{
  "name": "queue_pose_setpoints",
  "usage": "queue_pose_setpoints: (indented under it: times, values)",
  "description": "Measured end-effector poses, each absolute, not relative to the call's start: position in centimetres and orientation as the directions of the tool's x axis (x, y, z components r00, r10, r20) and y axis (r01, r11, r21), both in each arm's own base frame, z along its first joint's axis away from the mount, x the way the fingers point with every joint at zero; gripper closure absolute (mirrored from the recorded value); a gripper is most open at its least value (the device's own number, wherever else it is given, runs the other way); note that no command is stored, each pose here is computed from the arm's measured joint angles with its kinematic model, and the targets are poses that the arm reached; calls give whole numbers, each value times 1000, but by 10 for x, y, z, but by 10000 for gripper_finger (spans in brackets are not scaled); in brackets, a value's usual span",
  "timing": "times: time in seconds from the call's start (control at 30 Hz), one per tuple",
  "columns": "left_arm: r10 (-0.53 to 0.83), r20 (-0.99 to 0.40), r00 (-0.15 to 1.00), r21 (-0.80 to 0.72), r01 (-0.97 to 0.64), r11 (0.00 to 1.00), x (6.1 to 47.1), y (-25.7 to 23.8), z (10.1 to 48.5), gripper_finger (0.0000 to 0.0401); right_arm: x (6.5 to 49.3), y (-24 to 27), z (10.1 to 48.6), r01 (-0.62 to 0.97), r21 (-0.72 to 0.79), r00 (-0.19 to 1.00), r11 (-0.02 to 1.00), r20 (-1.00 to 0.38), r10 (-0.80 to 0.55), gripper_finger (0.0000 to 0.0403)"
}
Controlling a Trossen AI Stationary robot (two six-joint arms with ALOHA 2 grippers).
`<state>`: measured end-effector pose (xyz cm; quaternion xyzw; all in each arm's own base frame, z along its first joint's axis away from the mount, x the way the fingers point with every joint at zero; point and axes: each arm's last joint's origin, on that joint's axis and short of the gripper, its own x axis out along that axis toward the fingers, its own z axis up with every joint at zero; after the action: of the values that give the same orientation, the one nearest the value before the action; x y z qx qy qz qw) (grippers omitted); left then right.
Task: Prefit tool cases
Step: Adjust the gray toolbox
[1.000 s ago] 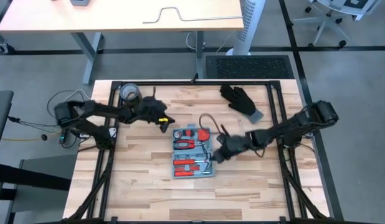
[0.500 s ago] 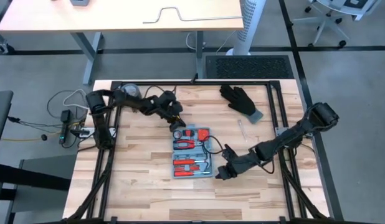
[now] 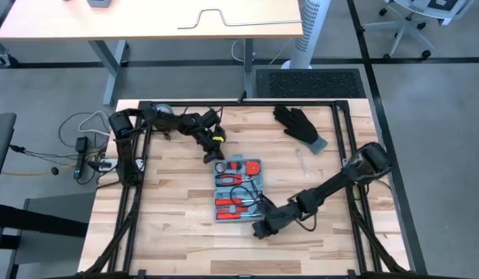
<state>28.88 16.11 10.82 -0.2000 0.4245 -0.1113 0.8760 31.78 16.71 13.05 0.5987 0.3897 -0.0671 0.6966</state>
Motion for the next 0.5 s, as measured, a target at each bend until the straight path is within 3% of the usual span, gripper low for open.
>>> queue_pose_setpoints:
  times: [0.23,0.5]
  values:
    - [-551,-655,517,-566,146,811,277,145,106,401,338,149,119,596,767,719,238,-642,268,403]
    - [-698,-584,414,-710,157,687,261,131,107,401,344,127,117,621,744,707,247,-667,233,403]
